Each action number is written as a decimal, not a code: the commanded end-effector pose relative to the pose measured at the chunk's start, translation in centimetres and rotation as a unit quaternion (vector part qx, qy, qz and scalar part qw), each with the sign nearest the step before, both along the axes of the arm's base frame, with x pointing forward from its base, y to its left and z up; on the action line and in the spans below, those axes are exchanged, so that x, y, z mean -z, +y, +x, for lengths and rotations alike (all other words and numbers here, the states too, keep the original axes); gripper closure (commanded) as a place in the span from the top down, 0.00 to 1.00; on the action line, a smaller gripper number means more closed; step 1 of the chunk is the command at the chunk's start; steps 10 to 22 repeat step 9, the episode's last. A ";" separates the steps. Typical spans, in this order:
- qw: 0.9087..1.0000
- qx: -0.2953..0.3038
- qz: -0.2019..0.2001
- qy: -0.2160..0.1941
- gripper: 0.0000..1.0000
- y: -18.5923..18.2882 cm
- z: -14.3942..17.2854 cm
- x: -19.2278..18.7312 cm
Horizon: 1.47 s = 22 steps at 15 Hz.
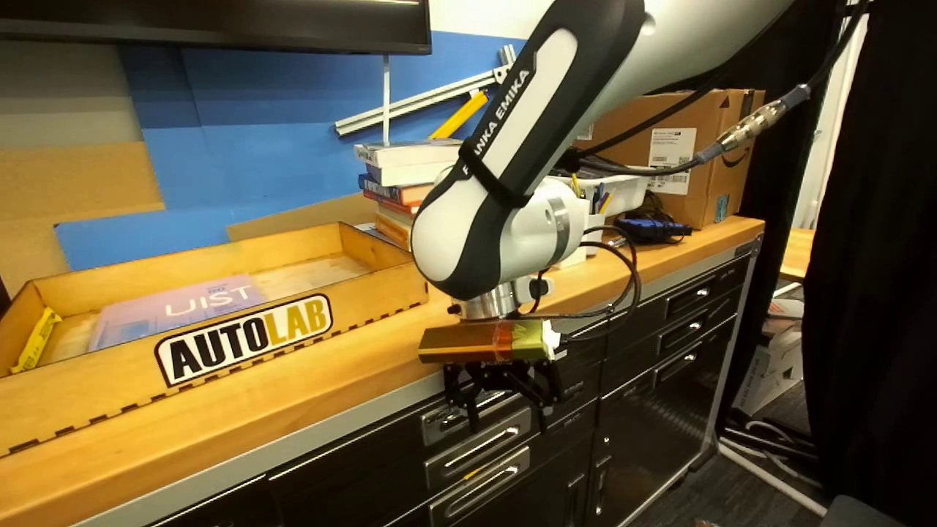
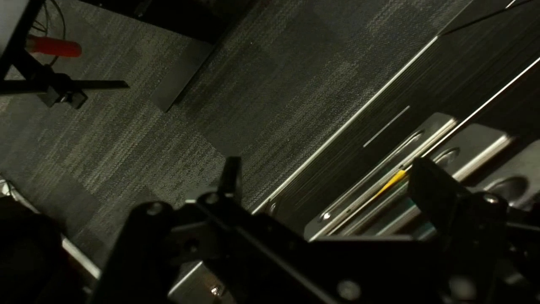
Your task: Put the blue object in the drawer and close the drawer
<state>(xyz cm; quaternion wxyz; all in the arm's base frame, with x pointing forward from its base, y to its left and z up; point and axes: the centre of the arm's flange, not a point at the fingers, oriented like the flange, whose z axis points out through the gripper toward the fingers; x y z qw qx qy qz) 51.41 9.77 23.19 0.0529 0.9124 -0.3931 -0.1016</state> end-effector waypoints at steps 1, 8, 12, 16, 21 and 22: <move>0.995 -0.086 0.007 -0.045 1.00 0.9 -3.0 -8.5; 0.979 -0.174 -0.011 -0.105 1.00 2.5 -3.6 -17.3; 0.975 -0.184 -0.010 -0.126 1.00 2.6 -4.0 -19.5; 0.975 -0.184 -0.010 -0.126 1.00 2.6 -4.0 -19.5; 0.975 -0.184 -0.010 -0.126 1.00 2.6 -4.0 -19.5; 0.975 -0.184 -0.010 -0.126 1.00 2.6 -4.0 -19.5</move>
